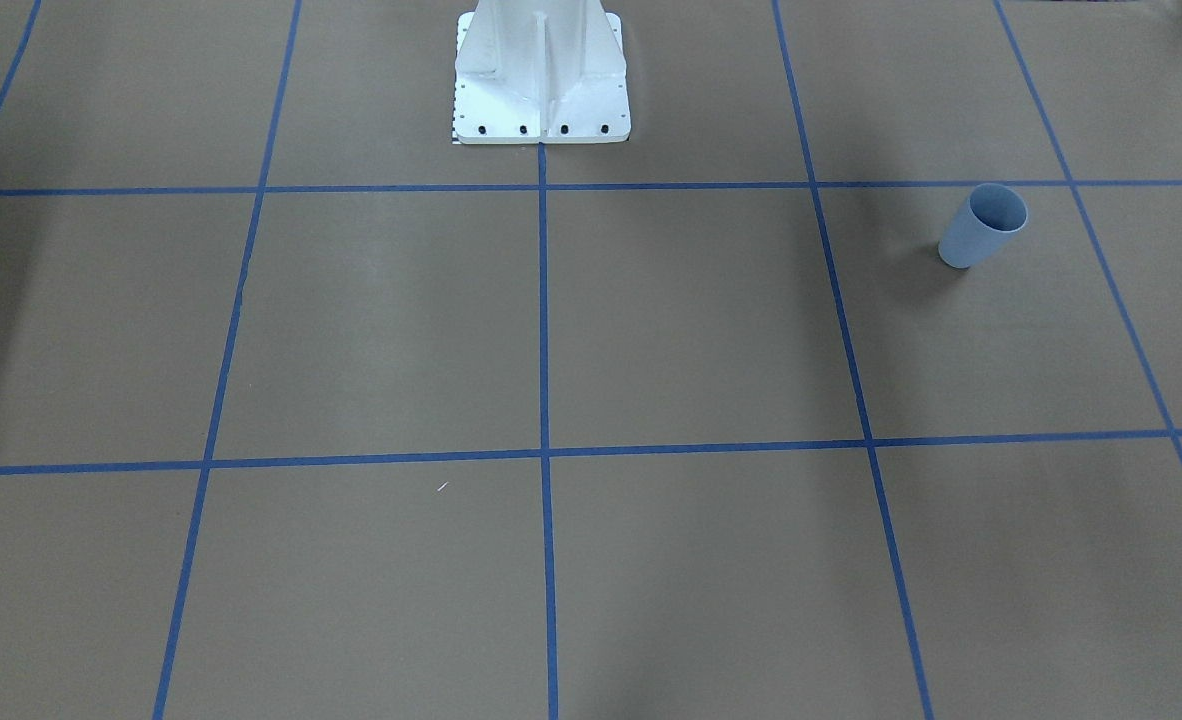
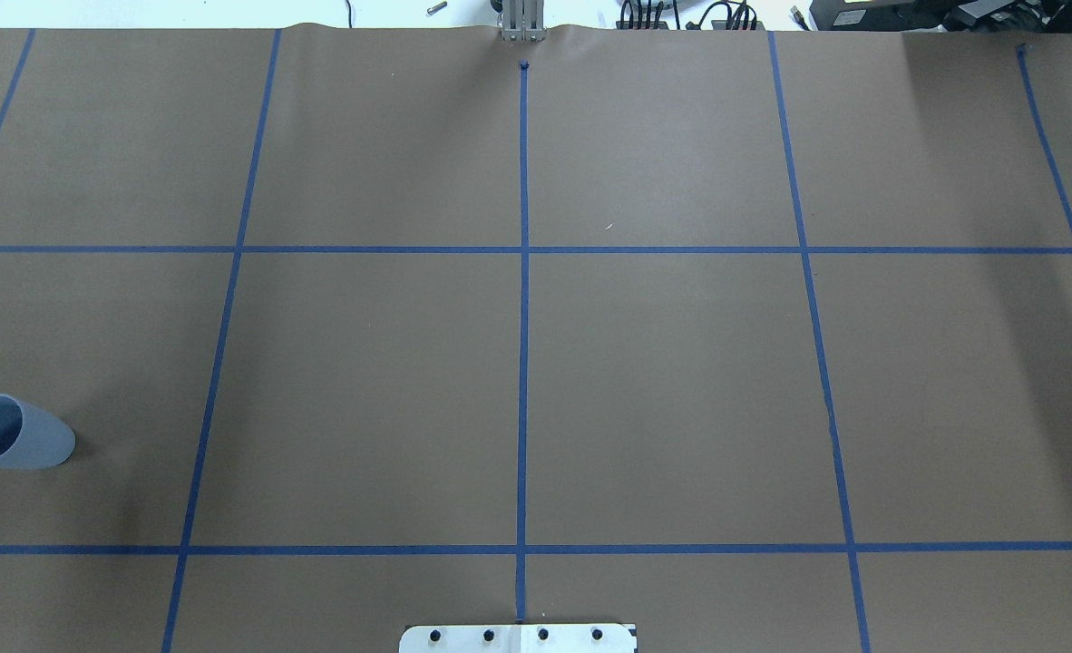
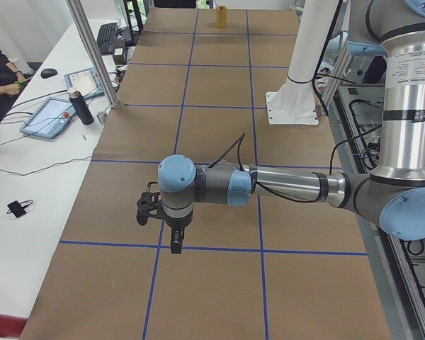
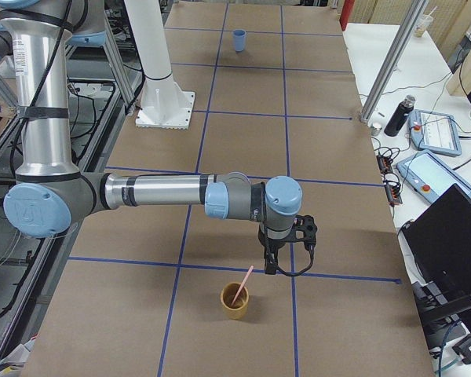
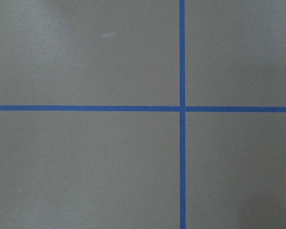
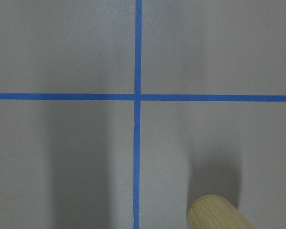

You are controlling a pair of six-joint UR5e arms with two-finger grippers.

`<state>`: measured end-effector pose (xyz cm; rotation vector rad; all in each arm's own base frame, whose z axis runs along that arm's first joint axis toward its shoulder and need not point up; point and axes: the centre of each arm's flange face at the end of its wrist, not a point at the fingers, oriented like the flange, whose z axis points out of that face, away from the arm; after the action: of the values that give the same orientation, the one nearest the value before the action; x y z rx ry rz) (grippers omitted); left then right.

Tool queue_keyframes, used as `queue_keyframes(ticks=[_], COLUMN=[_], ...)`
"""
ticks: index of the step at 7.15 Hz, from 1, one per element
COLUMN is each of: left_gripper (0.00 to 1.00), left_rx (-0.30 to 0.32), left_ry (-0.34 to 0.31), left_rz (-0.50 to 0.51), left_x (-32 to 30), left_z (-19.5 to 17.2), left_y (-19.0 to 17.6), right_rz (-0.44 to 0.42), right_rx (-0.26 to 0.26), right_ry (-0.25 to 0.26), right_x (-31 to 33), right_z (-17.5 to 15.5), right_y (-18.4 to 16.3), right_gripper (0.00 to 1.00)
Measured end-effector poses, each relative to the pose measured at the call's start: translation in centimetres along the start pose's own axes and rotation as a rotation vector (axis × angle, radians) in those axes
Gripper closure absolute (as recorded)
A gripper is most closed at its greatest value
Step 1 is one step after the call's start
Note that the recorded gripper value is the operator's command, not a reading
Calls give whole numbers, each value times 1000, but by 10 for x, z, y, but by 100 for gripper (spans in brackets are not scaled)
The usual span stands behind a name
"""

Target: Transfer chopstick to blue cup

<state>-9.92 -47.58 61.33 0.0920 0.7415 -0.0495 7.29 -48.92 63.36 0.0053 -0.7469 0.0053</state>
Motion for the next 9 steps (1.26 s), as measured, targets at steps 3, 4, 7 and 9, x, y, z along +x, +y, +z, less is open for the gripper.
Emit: queue_keyframes(ticks=[3,4,7,9], left_gripper=[1,1,1,1], left_rx=[-1,0,-1,3], left_ry=[-1,-2,-5,-4], left_rz=[0,0,0,2], left_x=[0,0,0,2], left_z=[0,0,0,-2], left_y=[0,0,0,0], right_rz=[8,9,6,5], right_rx=[12,14,18,19], right_ry=[-2,-3,-8,-10], right_x=[1,0,-2,-2], right_z=[-6,-7,-9,-9], right_y=[0,0,0,0], right_gripper=[0,0,0,0])
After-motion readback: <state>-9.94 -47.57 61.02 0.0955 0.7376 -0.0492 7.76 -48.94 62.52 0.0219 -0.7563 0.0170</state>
